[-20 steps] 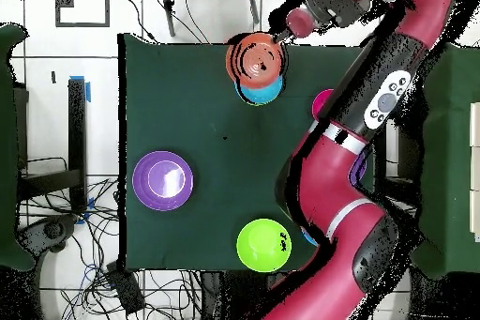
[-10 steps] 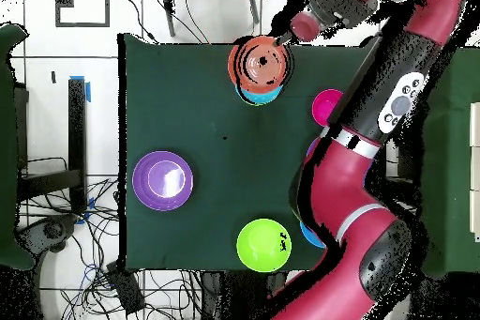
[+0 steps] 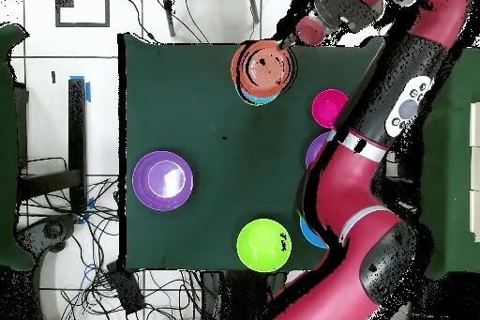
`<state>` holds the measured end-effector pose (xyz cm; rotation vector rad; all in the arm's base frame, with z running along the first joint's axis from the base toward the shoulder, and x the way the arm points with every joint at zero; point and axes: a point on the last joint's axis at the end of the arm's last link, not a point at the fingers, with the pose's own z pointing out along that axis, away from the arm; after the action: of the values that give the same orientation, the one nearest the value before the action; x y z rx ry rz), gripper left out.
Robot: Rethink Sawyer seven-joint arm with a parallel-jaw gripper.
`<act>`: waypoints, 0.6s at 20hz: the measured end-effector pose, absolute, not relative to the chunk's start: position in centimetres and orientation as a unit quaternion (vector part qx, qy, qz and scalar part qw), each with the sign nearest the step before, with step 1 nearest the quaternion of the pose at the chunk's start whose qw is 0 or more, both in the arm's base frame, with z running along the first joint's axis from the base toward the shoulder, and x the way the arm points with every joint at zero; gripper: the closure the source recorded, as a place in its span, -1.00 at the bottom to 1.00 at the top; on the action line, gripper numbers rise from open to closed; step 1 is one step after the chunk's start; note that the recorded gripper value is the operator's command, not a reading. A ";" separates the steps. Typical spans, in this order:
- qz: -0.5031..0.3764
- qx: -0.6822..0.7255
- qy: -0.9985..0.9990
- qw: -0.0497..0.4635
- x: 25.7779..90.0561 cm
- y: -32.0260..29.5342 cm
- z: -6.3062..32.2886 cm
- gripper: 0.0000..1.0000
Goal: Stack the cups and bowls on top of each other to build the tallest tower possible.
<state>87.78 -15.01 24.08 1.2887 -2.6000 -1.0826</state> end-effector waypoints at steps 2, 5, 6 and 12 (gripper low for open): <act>-0.351 0.416 -0.839 0.024 87.7 -15.1 23.8 1.00; -0.355 0.417 -0.836 0.025 87.4 -15.2 23.5 1.00; -0.356 0.418 -0.836 0.025 87.4 -15.2 23.5 1.00; -0.366 0.420 -0.830 0.028 86.9 -15.6 22.8 1.00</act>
<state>86.86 -15.56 22.75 1.2959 -2.5628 -1.1284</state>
